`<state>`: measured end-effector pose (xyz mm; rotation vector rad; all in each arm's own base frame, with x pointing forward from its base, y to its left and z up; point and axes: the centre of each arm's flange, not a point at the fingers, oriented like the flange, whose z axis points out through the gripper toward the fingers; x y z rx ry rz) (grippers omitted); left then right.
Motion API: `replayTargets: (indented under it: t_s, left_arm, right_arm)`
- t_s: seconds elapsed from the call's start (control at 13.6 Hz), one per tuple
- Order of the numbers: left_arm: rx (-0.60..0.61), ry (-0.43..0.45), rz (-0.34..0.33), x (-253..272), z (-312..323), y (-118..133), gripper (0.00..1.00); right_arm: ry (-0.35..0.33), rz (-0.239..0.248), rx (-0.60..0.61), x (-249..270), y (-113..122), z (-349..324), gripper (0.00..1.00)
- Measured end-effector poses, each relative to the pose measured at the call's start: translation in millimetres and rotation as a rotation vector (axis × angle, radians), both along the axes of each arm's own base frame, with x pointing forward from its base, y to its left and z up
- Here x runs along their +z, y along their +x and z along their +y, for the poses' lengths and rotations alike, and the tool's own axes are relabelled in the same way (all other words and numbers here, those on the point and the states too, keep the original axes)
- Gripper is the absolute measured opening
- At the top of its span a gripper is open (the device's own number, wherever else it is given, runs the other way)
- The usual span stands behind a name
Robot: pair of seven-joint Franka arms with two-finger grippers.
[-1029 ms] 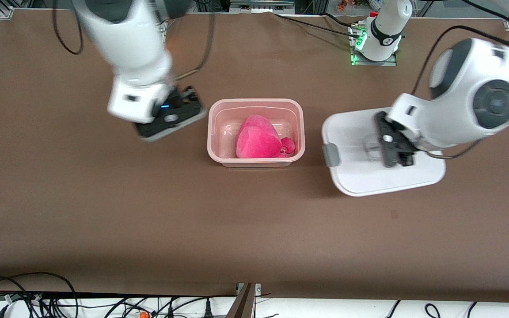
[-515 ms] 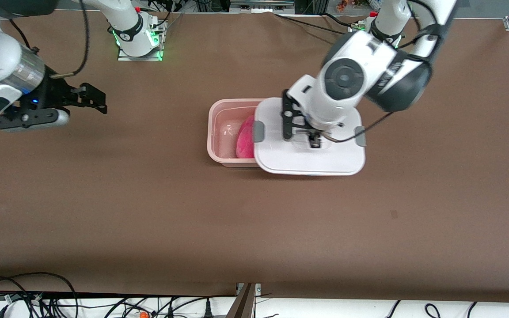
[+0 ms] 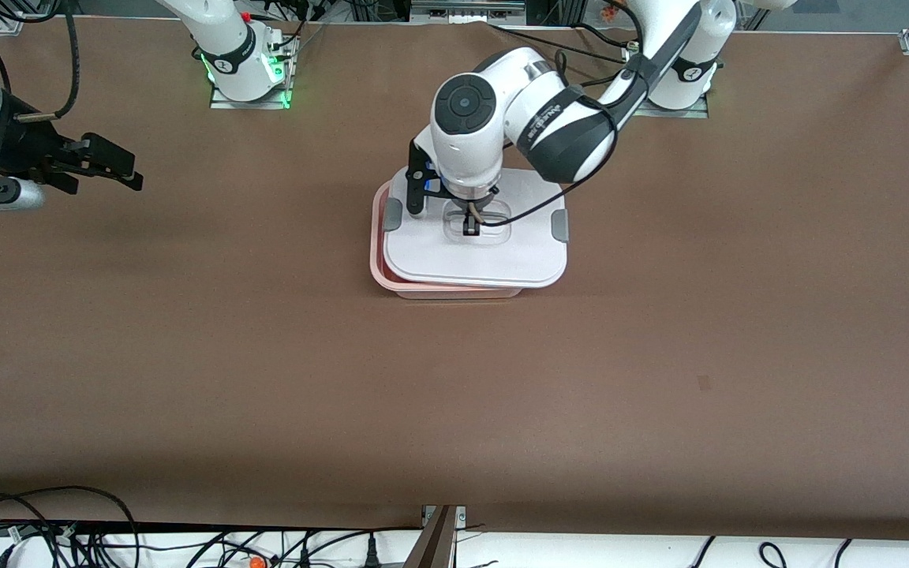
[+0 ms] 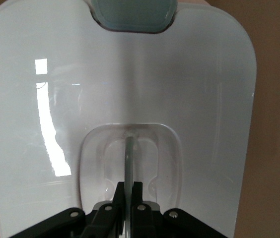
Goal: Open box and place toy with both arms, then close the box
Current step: 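Carry the lid back over the box with the left gripper while the right gripper withdraws, then press the lid down onto the box with the left gripper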
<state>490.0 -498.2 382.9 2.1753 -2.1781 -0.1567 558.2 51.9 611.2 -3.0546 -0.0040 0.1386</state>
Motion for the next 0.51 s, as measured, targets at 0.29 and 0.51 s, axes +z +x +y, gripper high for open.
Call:
replayTargets:
  t_s: [0.29,0.51]
  left_arm:
    - [0.027,-0.004,-0.007,-19,-20,-1,0.07]
    - [0.045,-0.003,-0.010,-22,-23,1,0.07]
  right_arm:
    - [-0.036,0.008,0.011,-9,-2,2,1.00]
    - [-0.037,0.005,0.012,-9,-2,2,1.00]
